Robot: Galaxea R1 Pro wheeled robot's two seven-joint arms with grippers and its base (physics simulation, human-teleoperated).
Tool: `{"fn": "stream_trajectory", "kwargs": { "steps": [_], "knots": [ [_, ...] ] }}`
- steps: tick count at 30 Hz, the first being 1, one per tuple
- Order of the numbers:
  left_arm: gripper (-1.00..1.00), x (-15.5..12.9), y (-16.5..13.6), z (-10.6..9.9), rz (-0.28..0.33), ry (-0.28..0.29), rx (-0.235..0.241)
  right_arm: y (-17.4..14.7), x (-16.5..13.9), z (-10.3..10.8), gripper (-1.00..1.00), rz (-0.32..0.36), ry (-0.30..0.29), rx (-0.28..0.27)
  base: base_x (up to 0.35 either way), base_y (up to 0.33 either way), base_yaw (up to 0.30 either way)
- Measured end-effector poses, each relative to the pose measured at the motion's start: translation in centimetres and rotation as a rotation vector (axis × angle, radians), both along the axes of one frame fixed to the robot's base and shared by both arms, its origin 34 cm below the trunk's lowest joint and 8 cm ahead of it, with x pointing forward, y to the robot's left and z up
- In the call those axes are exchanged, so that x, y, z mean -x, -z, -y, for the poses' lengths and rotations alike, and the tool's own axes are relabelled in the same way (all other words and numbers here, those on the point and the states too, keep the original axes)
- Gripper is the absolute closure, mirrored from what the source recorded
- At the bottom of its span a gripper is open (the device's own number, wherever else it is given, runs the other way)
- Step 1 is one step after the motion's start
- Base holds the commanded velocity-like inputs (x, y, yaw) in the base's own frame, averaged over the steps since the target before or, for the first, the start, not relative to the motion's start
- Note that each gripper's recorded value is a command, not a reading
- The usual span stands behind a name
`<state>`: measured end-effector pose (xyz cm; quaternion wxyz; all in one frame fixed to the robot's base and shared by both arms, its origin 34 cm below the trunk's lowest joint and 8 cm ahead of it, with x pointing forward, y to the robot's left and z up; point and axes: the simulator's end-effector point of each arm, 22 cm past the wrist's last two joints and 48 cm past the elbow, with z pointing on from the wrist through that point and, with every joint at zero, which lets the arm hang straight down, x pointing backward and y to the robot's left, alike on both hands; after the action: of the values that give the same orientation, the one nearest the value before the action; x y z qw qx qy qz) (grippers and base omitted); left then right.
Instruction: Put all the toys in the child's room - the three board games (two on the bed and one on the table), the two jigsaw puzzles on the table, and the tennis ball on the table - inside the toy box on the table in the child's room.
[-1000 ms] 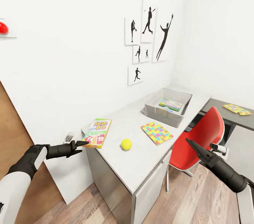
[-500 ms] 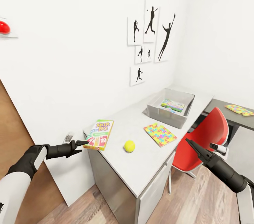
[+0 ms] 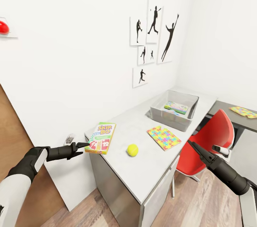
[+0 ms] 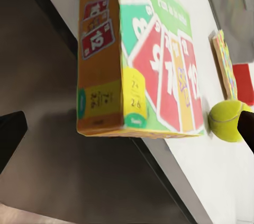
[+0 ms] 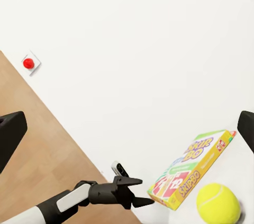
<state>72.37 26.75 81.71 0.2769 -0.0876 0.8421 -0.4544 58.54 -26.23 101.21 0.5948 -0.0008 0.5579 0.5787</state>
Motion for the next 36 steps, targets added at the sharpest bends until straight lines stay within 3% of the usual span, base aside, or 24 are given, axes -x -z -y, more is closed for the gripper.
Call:
{"fn": "stream_trajectory", "kwargs": {
  "steps": [36],
  "knots": [
    [-1.0, -0.02, 0.04, 0.09, 0.001, 0.001, 0.0, 0.03, -0.03, -0.02, -1.0, 0.0, 0.001, 0.0, 0.003, -0.026, 0.0]
  ]
}}
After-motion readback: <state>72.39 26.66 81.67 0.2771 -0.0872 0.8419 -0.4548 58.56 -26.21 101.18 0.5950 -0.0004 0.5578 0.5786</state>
